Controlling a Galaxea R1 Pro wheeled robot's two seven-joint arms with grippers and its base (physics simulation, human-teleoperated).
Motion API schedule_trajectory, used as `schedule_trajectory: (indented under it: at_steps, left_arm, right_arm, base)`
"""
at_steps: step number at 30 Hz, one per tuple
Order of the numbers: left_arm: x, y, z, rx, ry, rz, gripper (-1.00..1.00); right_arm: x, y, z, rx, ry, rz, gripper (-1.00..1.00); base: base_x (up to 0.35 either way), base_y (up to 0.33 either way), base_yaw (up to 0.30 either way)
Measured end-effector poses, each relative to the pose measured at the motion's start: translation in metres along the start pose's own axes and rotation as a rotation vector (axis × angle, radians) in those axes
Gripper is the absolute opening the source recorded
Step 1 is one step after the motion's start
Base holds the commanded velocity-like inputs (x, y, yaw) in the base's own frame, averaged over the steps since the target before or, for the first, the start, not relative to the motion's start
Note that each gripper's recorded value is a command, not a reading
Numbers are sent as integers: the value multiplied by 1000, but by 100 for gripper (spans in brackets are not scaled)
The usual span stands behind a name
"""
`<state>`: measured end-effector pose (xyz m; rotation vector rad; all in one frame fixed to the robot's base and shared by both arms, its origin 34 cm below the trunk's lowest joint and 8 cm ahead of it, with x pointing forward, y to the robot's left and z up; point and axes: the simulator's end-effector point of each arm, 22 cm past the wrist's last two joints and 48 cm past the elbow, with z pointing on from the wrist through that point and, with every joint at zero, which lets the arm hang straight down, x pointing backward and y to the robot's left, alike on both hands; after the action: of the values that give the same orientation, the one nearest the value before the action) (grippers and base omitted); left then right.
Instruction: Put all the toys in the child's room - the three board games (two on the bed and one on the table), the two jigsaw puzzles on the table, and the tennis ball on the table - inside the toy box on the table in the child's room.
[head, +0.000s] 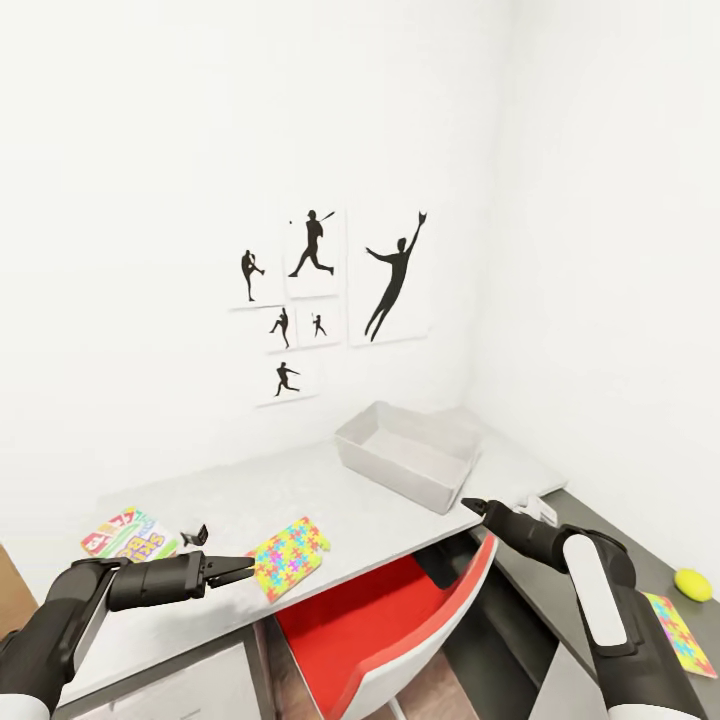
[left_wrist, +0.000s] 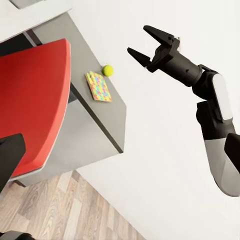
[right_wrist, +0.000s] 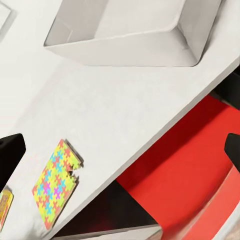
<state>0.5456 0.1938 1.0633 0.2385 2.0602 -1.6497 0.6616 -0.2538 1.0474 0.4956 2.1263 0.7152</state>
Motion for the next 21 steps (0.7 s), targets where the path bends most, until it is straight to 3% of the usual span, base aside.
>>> schedule_trajectory:
  at_steps: [10,21]
  left_arm:
    - [0,0,0,0,0,0,100]
    - [0,0,0,0,0,0,100]
  right_arm:
    - [0,0,0,0,0,-1,100]
    - [0,0,0,0,-1,-2,100]
  base:
    - [31,-5,8]
    - [169,-116,1]
